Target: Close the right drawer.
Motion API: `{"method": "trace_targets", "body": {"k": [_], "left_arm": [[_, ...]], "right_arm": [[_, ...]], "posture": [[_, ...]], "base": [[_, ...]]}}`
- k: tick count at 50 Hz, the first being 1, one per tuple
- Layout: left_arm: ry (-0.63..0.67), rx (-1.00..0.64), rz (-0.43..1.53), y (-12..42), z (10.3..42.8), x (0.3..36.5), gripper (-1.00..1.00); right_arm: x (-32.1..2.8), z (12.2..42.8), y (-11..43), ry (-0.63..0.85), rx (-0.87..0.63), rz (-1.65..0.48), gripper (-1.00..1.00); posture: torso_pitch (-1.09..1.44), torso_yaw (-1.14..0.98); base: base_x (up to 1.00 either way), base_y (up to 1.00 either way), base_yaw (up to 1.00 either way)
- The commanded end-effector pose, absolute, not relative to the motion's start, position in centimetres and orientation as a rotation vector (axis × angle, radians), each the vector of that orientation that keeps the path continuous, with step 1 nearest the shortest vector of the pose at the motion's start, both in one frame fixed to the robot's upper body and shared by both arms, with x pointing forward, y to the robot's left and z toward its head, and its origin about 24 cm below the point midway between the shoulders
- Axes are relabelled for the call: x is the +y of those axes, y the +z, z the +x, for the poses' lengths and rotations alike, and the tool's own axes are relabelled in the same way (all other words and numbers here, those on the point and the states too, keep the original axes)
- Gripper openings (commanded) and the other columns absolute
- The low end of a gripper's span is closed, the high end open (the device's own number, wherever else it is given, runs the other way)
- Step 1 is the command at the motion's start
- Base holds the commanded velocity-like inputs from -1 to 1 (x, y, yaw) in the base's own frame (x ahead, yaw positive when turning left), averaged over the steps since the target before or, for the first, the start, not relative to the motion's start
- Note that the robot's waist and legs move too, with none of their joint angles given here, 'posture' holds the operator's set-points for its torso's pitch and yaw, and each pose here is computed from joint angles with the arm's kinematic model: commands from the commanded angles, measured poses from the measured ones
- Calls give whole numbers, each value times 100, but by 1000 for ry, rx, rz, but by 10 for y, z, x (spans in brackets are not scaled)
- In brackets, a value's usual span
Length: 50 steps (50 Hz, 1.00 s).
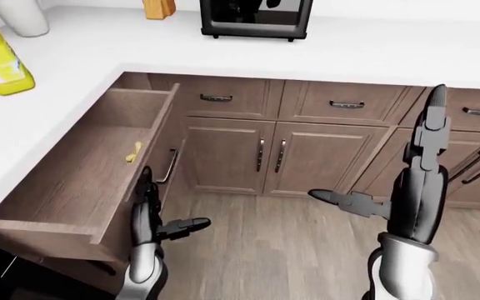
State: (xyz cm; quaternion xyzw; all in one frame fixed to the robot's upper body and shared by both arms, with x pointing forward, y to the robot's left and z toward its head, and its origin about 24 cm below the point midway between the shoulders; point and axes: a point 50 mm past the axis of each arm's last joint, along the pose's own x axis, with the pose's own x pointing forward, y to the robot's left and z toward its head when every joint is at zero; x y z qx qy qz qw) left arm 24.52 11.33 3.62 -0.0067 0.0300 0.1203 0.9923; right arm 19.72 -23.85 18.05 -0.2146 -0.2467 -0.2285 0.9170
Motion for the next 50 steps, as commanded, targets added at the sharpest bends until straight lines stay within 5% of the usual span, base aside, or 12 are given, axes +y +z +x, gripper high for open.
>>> {"method": "trace_targets", "body": {"k": [1,50], "left_arm": [[329,-4,-23,48,248,126,100],[468,32,-77,38,259,167,100]], "right_arm": [[-236,193,193,-474,-583,-457,100],[-236,192,195,-475,-584,-459,100]], "posture": [[0,0],[0,0]], "base": [[0,0,0],[0,0,0]]}}
